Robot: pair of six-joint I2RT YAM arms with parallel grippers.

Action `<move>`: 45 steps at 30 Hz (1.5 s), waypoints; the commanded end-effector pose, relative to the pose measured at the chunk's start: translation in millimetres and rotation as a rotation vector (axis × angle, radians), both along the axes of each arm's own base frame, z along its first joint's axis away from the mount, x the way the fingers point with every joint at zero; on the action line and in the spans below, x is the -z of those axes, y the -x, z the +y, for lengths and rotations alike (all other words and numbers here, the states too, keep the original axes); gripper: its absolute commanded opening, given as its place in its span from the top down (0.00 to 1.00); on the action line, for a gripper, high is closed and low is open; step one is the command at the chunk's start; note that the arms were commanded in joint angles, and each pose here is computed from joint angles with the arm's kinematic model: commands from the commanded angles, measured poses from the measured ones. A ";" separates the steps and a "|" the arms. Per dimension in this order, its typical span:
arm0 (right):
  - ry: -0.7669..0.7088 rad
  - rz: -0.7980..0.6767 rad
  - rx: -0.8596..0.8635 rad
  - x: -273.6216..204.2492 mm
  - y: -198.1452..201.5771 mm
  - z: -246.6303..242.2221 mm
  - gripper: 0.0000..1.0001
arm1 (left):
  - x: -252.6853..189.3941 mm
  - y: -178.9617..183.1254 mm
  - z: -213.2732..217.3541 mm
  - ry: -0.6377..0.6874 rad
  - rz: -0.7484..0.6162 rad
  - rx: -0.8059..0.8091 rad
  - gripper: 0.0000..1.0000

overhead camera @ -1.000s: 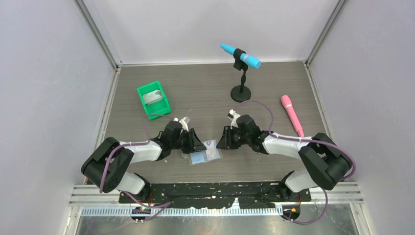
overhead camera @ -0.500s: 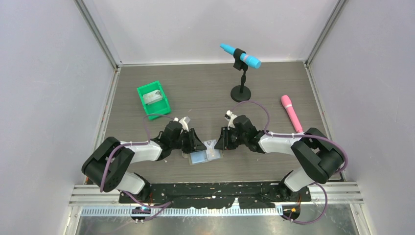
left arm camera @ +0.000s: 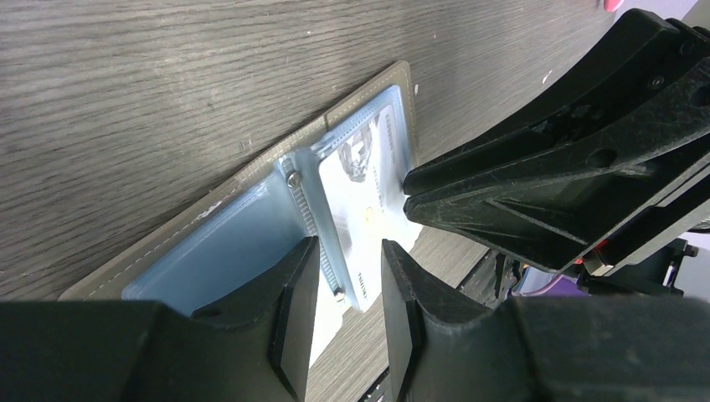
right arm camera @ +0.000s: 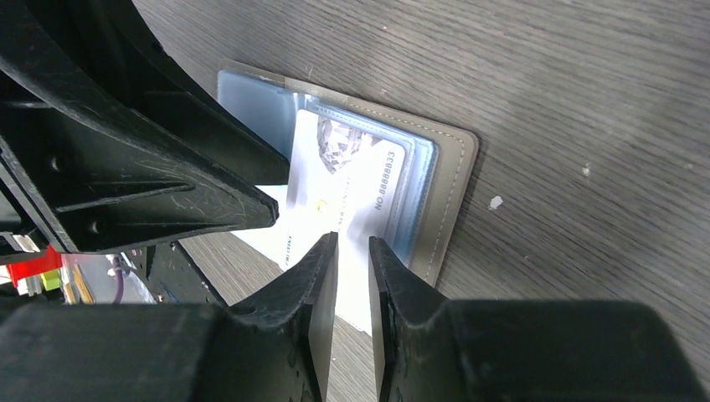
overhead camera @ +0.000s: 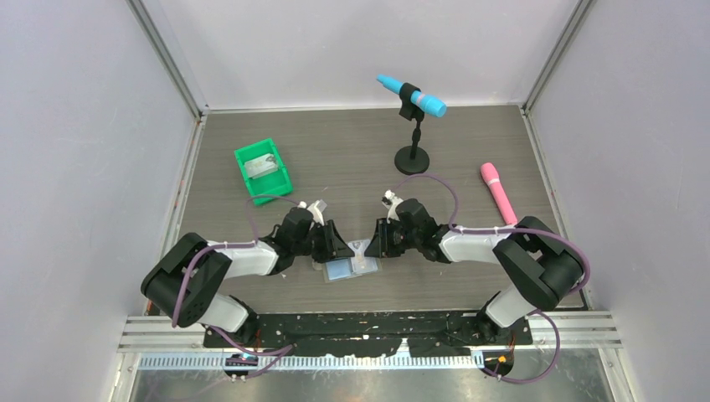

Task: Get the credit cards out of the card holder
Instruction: Remove the credit card from the card holder.

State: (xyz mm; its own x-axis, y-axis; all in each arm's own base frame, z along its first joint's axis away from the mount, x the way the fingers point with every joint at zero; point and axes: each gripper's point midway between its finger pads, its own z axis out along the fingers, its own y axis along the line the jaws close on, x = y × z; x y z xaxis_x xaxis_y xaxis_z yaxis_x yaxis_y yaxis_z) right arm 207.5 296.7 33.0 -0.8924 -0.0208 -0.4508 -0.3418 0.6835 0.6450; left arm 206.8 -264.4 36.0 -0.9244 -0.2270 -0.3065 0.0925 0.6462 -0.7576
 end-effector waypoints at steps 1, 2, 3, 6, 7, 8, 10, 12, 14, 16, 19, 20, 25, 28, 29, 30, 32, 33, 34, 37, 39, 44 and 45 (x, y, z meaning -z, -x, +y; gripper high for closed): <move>-0.035 -0.019 0.003 -5.1 -3.9 7.9 0.73 | -6.3 -6.5 -7.5 0.028 -0.050 0.010 0.65; -0.035 -0.019 0.004 -4.7 -3.8 7.8 0.73 | -7.2 -6.4 -8.7 0.038 -0.048 0.010 0.65; -0.033 -0.018 0.004 -3.9 -3.6 7.8 0.74 | -8.1 -6.2 -9.8 0.048 -0.046 0.010 0.65; -0.028 -0.016 0.009 -2.0 -3.3 6.5 0.74 | -10.0 -4.9 -12.9 0.070 -0.041 0.015 0.65; -0.027 -0.015 0.009 -1.8 -3.3 6.3 0.74 | -10.9 -5.0 -13.6 0.077 -0.040 0.015 0.65; -0.027 -0.014 0.009 -1.5 -2.9 6.2 0.74 | -12.1 -5.1 -14.6 0.083 -0.043 0.017 0.65; -0.022 -0.014 0.012 -0.3 -2.8 5.3 0.74 | -13.2 -5.6 -15.6 0.090 -0.042 0.017 0.66; -0.016 -0.016 0.019 -0.6 -3.5 3.9 0.74 | -12.5 -6.0 -15.4 0.089 -0.041 0.014 0.66; -0.013 -0.025 0.021 -4.8 -4.5 3.3 0.74 | -10.0 -5.5 -14.4 0.083 -0.038 0.011 0.66; -0.017 -0.034 0.022 -11.4 -5.4 3.2 0.74 | -8.0 -5.3 -12.9 0.076 -0.038 0.007 0.67; -0.023 -0.046 0.032 -20.6 -6.6 2.7 0.74 | -4.4 -5.1 -11.2 0.065 -0.038 0.004 0.67; -0.025 -0.057 0.040 -24.1 -8.6 2.5 0.74 | -3.2 -4.9 -10.9 0.062 -0.035 0.003 0.67; -0.004 -0.083 0.063 -25.5 -14.4 -1.8 0.74 | -0.3 -3.6 -10.3 0.058 -0.028 0.004 0.67; 0.002 -0.078 0.062 -22.4 -14.4 -1.8 0.74 | -1.0 -3.8 -10.3 0.058 -0.031 0.005 0.67; 0.004 -0.076 0.062 -20.9 -14.2 -2.1 0.74 | -1.0 -3.5 -10.2 0.058 -0.032 0.006 0.67; 0.007 -0.069 0.062 -18.4 -13.8 -2.1 0.74 | -1.0 -3.6 -10.2 0.058 -0.033 0.005 0.67; 0.007 -0.056 0.058 -14.2 -11.9 -1.3 0.73 | -0.9 -3.6 -9.9 0.057 -0.035 0.005 0.67; 0.003 -0.049 0.052 -11.8 -10.8 -0.4 0.74 | 0.0 -3.3 -9.5 0.055 -0.032 0.005 0.67; 0.001 -0.042 0.051 -10.3 -10.0 0.3 0.73 | 0.2 -3.2 -9.7 0.055 -0.032 0.006 0.67; -0.013 -0.017 0.035 -4.1 -6.7 4.0 0.74 | 1.1 -3.4 -9.7 0.053 -0.030 0.007 0.67; -0.015 -0.002 0.033 0.4 -5.0 4.6 0.74 | 0.9 -3.2 -10.7 0.056 -0.033 0.010 0.67; -0.004 0.014 0.044 7.2 -2.5 1.8 0.75 | 0.3 -3.3 -10.6 0.061 -0.036 0.009 0.68; -0.004 0.015 0.047 7.2 -2.3 1.2 0.75 | -0.3 -3.3 -10.8 0.063 -0.038 0.009 0.69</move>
